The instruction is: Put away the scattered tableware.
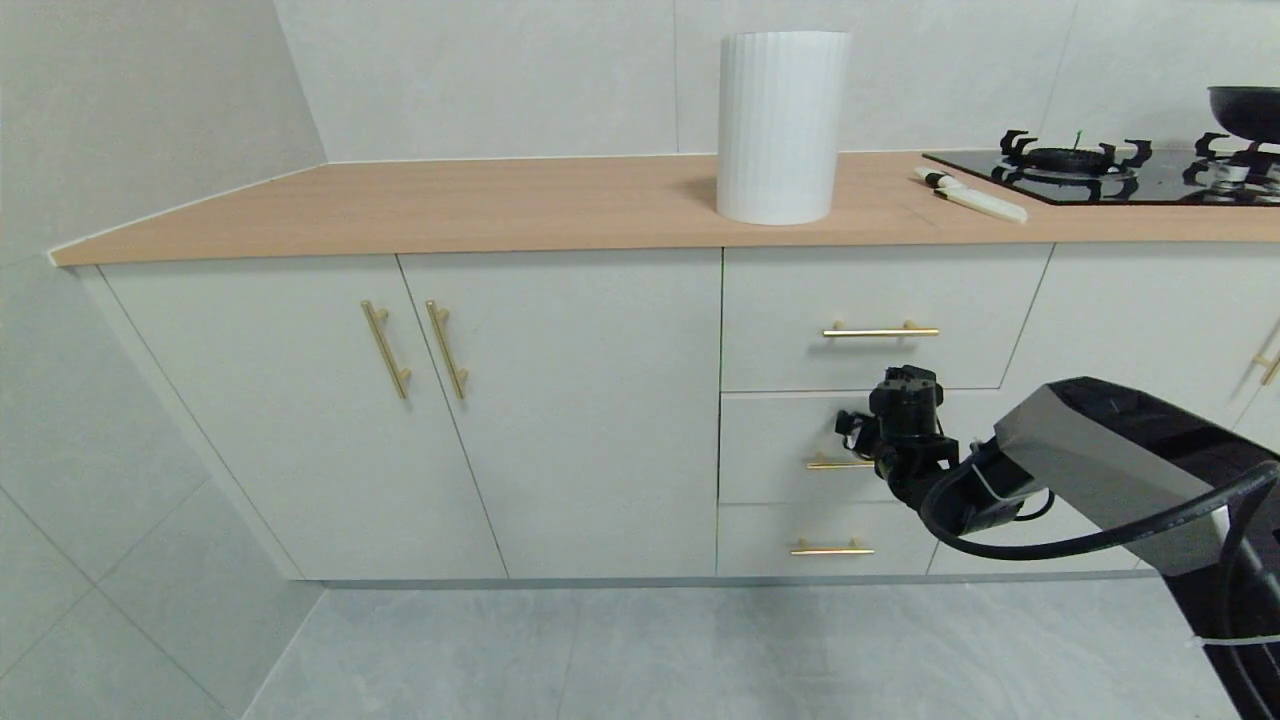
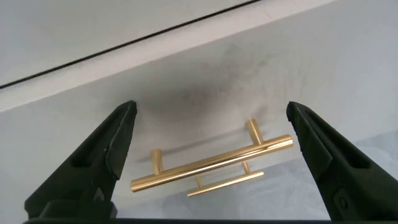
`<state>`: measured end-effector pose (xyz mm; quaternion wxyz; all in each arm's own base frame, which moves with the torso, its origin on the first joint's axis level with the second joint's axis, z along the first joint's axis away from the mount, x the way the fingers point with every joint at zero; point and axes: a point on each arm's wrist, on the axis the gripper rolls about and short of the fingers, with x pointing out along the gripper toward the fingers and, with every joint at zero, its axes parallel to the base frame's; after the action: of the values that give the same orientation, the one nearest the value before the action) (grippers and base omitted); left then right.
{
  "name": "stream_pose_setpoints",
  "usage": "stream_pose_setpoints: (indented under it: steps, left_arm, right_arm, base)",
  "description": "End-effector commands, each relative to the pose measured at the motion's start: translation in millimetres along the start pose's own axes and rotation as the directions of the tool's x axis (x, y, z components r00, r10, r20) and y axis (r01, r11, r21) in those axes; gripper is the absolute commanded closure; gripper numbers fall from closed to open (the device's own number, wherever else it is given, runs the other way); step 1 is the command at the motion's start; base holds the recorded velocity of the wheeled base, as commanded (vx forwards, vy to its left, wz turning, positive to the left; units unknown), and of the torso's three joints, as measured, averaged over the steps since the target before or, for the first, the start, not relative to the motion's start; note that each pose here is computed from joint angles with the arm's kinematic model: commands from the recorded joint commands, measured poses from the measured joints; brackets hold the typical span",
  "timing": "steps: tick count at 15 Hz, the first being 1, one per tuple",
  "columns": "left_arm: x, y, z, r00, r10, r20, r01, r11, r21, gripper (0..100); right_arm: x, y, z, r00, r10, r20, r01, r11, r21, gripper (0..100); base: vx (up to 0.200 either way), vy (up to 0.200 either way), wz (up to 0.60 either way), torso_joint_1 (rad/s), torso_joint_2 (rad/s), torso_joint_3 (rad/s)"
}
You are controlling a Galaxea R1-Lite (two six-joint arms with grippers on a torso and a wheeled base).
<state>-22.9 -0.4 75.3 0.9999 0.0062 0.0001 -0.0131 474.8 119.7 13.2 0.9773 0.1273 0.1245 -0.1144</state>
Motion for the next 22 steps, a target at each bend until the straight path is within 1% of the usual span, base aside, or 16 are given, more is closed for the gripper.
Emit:
stream_pose_setpoints:
  steps: [1, 3, 10, 12, 14, 15, 16, 17, 18, 19, 21, 22]
  left_arm:
    - [0, 0.0, 0.0, 1.0, 0.0, -0.001, 0.0, 1.0, 0.0, 0]
    - [0, 0.0, 0.0, 1.0, 0.0, -0.001, 0.0, 1.0, 0.0, 0]
    - [0, 0.0, 0.0, 1.0, 0.0, -0.001, 0.0, 1.0, 0.0, 0]
    - [0, 0.0, -0.1, 1.0, 0.0, -0.003, 0.0, 1.0, 0.0, 0]
    - [0, 0.0, 0.0, 1.0, 0.0, -0.001, 0.0, 1.0, 0.0, 0]
    - [0, 0.0, 0.0, 1.0, 0.0, -0.001, 0.0, 1.0, 0.0, 0]
    - [0, 0.0, 0.0, 1.0, 0.0, -0.001, 0.0, 1.0, 0.0, 0]
    - [0, 0.0, -0.1, 1.0, 0.0, -0.003, 0.0, 1.0, 0.0, 0]
    - [0, 0.0, -0.1, 1.0, 0.0, -0.003, 0.0, 1.0, 0.0, 0]
    - [0, 0.0, 0.0, 1.0, 0.0, -0.001, 0.0, 1.0, 0.0, 0]
    - [0, 0.0, 0.0, 1.0, 0.0, -0.001, 0.0, 1.0, 0.0, 0]
    - [0, 0.0, -0.1, 1.0, 0.0, -0.003, 0.0, 1.0, 0.0, 0]
  right_arm:
    - [8, -3, 0, 1.0, -0.018, 0.017, 0.018, 1.0, 0.009, 0]
    - [15, -6, 3, 0.998, -0.04, 0.04, 0.04, 0.999, 0.021, 0]
    - [12, -7, 7, 0.998, -0.043, 0.042, 0.042, 0.999, 0.021, 0]
    - [-5, -11, 17, 0.999, -0.041, 0.017, 0.041, 0.999, 0.008, 0]
    - [-26, -11, 24, 0.999, -0.017, -0.029, 0.016, 1.0, -0.019, 0]
    - [-56, -11, 34, 0.997, 0.004, -0.072, -0.009, 0.998, -0.062, 0]
    - [-79, -14, 44, 0.996, 0.009, -0.089, -0.017, 0.996, -0.089, 0]
    - [-106, -18, 53, 0.995, 0.021, -0.094, -0.03, 0.994, -0.102, 0]
    - [-137, -26, 65, 0.995, 0.031, -0.093, -0.04, 0.994, -0.104, 0]
    - [-170, -35, 77, 0.996, 0.046, -0.079, -0.054, 0.993, -0.101, 0]
    - [-232, -58, 99, 0.997, 0.07, -0.019, -0.072, 0.991, -0.115, 0]
    - [-261, -73, 101, 0.997, 0.077, 0.003, -0.076, 0.989, -0.128, 0]
  base:
    - [0.0, 0.0, 0.0, 0.0, 0.0, 0.0]
    - [0.0, 0.0, 0.0, 0.0, 0.0, 0.0]
    - [0.0, 0.0, 0.0, 0.0, 0.0, 0.0]
    - [0.0, 0.0, 0.0, 0.0, 0.0, 0.0]
    - [0.0, 0.0, 0.0, 0.0, 0.0, 0.0]
    - [0.0, 0.0, 0.0, 0.0, 0.0, 0.0]
    - [0.0, 0.0, 0.0, 0.0, 0.0, 0.0]
    - [0.0, 0.0, 0.0, 0.0, 0.0, 0.0]
    - [0.0, 0.0, 0.0, 0.0, 0.0, 0.0]
    - [0.0, 0.0, 0.0, 0.0, 0.0, 0.0]
    - [0.0, 0.0, 0.0, 0.0, 0.0, 0.0]
    - [0.0, 0.0, 0.0, 0.0, 0.0, 0.0]
